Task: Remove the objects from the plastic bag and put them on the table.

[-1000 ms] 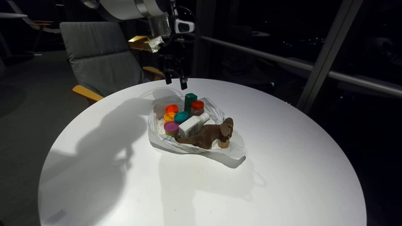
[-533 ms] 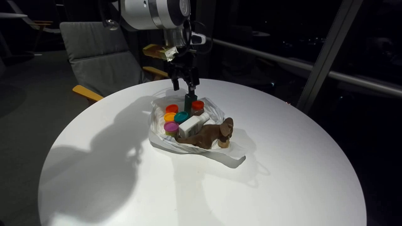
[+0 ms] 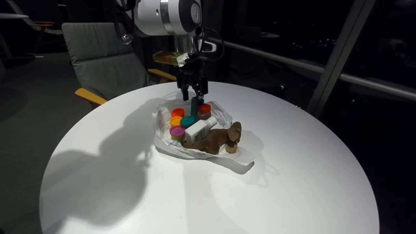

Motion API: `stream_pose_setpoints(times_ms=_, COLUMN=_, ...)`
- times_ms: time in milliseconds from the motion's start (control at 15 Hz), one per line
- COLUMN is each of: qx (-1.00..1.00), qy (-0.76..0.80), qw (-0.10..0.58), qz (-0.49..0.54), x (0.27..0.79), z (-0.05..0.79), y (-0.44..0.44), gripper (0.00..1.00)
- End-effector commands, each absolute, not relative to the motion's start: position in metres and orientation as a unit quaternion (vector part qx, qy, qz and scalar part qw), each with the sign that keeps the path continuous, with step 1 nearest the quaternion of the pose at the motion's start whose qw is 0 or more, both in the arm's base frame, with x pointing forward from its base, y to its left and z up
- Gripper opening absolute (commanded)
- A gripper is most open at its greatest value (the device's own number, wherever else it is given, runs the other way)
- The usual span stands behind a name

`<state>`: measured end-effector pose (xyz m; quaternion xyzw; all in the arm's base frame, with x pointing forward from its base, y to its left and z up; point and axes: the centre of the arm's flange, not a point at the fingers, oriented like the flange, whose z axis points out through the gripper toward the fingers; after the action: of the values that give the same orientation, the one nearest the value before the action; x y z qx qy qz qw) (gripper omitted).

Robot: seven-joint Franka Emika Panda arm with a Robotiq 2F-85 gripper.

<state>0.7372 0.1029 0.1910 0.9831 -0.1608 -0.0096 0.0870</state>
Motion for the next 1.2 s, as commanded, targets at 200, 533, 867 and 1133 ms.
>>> stream_pose_setpoints(times_ms=200, qx=0.984, qy=-0.157, qw=0.085, qz=-0.007, x=0.769, z=0.203, y=0.103, gripper=0.27)
stream_pose_setpoints(times_ms=533, qx=0.983, qy=-0.159, qw=0.088, qz=-0.009, x=0.765, z=0.207, y=0.100, gripper=0.09)
stream_pose_setpoints(times_ms=867, qx=0.982, qy=-0.173, qw=0.073, qz=0.008, x=0.743, z=0.256, y=0.098, gripper=0.09)
stream_pose_setpoints(times_ms=1133, qx=0.981, qy=-0.180, qw=0.062, qz=0.041, x=0.706, z=0.322, y=0.105, gripper=0.09)
